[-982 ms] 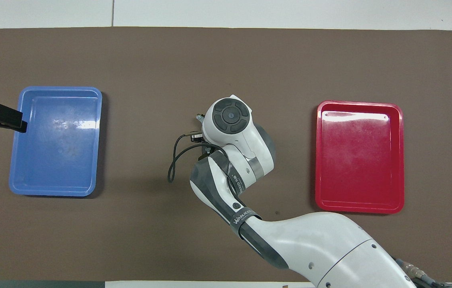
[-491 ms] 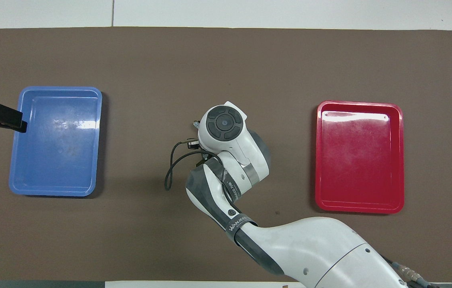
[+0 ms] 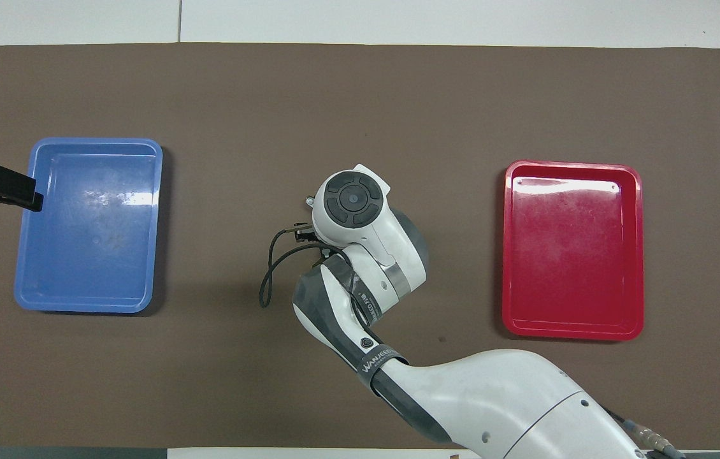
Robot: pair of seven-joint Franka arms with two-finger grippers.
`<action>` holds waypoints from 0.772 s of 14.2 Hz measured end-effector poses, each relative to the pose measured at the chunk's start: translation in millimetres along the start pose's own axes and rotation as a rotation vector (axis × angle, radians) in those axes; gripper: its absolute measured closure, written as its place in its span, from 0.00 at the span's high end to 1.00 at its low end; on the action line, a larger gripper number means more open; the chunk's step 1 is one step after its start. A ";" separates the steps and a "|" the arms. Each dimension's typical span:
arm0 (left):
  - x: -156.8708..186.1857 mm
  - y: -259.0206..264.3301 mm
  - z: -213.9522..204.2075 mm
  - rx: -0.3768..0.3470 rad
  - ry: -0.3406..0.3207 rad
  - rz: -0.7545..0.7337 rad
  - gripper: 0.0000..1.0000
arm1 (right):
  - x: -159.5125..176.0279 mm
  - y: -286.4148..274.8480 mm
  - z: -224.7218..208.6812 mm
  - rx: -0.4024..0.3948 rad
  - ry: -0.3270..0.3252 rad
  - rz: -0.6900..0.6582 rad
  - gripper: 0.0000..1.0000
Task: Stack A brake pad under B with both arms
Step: 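Carry the red-tray pad with the right gripper and lower it onto the first pad, then open the right gripper and lift it away from the stacked pads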
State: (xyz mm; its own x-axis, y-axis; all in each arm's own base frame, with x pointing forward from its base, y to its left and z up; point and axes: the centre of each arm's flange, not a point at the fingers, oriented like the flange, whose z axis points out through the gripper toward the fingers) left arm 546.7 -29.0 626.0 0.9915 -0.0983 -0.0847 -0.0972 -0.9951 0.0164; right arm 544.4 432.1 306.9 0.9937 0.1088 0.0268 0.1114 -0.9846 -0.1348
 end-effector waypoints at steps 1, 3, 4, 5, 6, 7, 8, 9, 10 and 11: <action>0.0 0.0 0.0 0.000 0.000 0.000 1.00 | 1.4 -0.1 -5.5 0.003 0.008 0.000 1.00; 0.0 0.0 0.0 0.000 0.000 0.000 1.00 | 9.1 7.6 -30.4 -0.008 0.044 -0.002 1.00; 0.0 0.0 0.0 0.000 0.000 0.000 1.00 | 16.4 21.2 -51.1 -0.035 0.065 -0.001 1.00; 0.0 0.0 0.0 0.000 0.000 0.000 1.00 | 26.2 44.6 -78.5 -0.063 0.084 0.017 1.00; 0.0 0.0 0.0 0.000 0.000 0.000 1.00 | 35.4 74.9 -109.1 -0.083 0.093 0.055 1.00; 0.0 0.0 0.0 0.000 0.000 0.000 1.00 | 41.4 109.2 -139.4 -0.099 0.086 0.102 1.00; 0.0 0.0 0.0 0.000 0.000 0.000 1.00 | 43.4 144.2 -167.0 -0.114 0.068 0.142 1.00; 0.0 0.0 0.0 0.000 0.000 0.000 1.00 | 42.1 179.4 -191.3 -0.128 0.042 0.171 1.00; 0.0 0.0 0.0 0.000 0.000 0.000 1.00 | 39.0 211.8 -210.2 -0.141 0.013 0.191 1.00; 0.0 0.0 0.0 0.000 0.000 0.000 1.00 | 35.5 243.6 -225.3 -0.151 -0.014 0.209 1.00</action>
State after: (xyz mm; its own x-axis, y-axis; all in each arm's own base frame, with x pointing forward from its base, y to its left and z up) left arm 546.7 -29.0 626.0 0.9915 -0.0983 -0.0847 -0.0972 -0.9951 0.0164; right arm 604.2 165.3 498.2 0.9952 -0.0980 -0.0002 -0.0980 -0.9951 0.0136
